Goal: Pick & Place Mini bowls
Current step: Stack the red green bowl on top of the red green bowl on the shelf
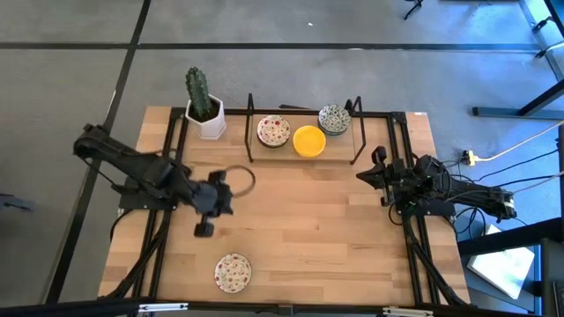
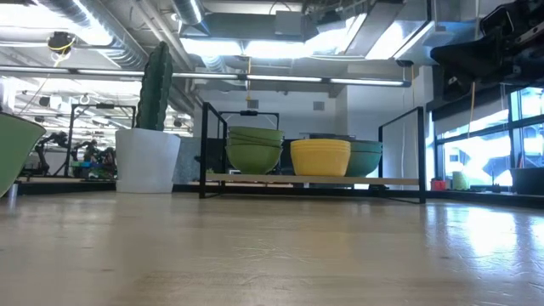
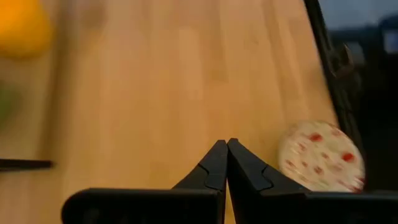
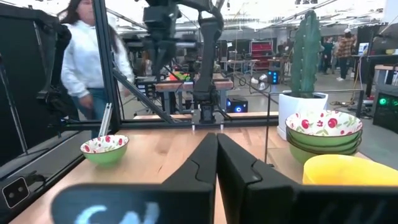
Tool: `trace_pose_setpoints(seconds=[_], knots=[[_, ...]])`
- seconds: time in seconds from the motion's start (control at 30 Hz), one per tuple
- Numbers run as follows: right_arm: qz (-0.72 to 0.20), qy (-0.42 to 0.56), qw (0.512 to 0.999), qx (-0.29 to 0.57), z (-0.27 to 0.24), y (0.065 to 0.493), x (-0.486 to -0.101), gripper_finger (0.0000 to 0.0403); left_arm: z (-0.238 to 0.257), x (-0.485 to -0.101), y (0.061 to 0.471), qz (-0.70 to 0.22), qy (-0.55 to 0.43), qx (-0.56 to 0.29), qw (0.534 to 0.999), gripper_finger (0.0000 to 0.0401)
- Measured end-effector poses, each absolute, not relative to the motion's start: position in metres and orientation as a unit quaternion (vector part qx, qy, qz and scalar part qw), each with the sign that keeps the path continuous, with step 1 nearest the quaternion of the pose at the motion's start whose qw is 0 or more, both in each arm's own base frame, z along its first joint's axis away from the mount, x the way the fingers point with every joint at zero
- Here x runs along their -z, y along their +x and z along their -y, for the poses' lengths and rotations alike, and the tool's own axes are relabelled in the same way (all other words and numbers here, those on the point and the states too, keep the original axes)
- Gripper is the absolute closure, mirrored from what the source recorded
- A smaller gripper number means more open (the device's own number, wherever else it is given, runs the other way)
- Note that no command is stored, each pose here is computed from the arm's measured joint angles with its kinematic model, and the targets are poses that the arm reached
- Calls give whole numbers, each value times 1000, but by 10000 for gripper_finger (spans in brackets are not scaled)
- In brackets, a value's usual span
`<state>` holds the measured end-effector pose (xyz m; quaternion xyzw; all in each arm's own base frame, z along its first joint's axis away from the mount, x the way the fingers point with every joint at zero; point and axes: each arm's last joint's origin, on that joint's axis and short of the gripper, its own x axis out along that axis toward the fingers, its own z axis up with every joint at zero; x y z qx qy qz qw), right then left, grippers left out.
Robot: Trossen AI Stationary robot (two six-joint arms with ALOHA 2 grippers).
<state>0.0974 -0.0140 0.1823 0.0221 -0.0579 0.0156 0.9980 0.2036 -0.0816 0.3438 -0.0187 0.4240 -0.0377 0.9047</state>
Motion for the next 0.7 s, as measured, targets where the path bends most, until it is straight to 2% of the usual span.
trace_pose_setpoints(seconds=[0.17,0.4,0.57,0.7], knots=[[58,22,998,-15,14,97,-182,393,111,-334,217,-464,-38,51,883,397],[58,23,998,-16,14,97,-182,393,137,-307,232,-513,-79,6,855,386],[58,21,998,-15,14,97,-182,393,164,-280,243,-571,-95,52,814,345],[59,20,998,-15,14,97,-182,393,175,-258,255,-593,-82,44,800,297]])
